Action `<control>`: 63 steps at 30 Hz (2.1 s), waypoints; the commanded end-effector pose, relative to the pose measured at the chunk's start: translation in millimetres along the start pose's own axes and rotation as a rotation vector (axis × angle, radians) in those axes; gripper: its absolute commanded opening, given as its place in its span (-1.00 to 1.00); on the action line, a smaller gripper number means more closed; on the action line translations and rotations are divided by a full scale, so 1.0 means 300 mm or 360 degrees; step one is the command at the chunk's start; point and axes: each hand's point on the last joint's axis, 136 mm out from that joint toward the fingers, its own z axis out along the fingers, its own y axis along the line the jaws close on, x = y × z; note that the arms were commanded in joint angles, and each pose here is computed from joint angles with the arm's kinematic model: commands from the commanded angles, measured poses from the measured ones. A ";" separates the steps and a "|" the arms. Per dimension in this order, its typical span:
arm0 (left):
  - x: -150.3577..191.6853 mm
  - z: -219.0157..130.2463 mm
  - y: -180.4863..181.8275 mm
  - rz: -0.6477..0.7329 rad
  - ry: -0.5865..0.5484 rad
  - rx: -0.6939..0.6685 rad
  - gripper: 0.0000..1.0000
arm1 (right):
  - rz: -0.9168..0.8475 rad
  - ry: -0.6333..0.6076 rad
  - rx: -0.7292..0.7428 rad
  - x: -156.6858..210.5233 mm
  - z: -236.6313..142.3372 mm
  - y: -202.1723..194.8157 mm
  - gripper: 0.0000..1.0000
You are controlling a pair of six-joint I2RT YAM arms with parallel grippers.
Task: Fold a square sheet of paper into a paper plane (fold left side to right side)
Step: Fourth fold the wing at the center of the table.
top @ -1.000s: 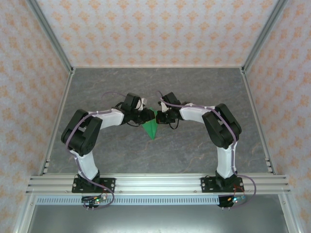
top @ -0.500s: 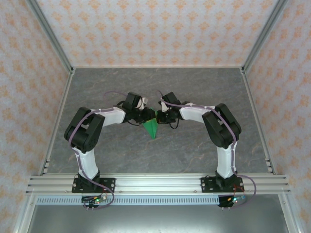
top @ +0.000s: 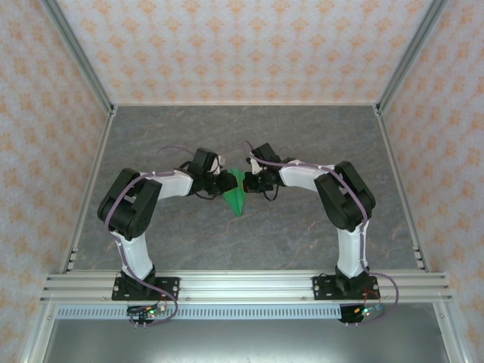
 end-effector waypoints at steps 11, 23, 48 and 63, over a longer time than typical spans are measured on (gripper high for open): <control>-0.069 -0.021 -0.088 -0.0012 -0.0072 0.0140 -0.66 | 0.0024 0.0176 0.0091 0.105 0.059 -0.054 -0.90; -0.069 0.064 -0.041 -0.0058 -0.0004 0.0087 -0.71 | 0.0015 0.0188 0.0096 0.108 0.062 -0.056 -0.90; 0.036 0.062 0.160 -0.0088 0.0060 -0.0250 -0.74 | -0.0020 0.0112 0.0034 0.035 0.026 0.003 -0.87; 0.067 0.067 0.198 -0.0094 0.0079 -0.0306 -0.75 | -0.0057 -0.0081 0.0018 -0.012 -0.182 0.093 -0.49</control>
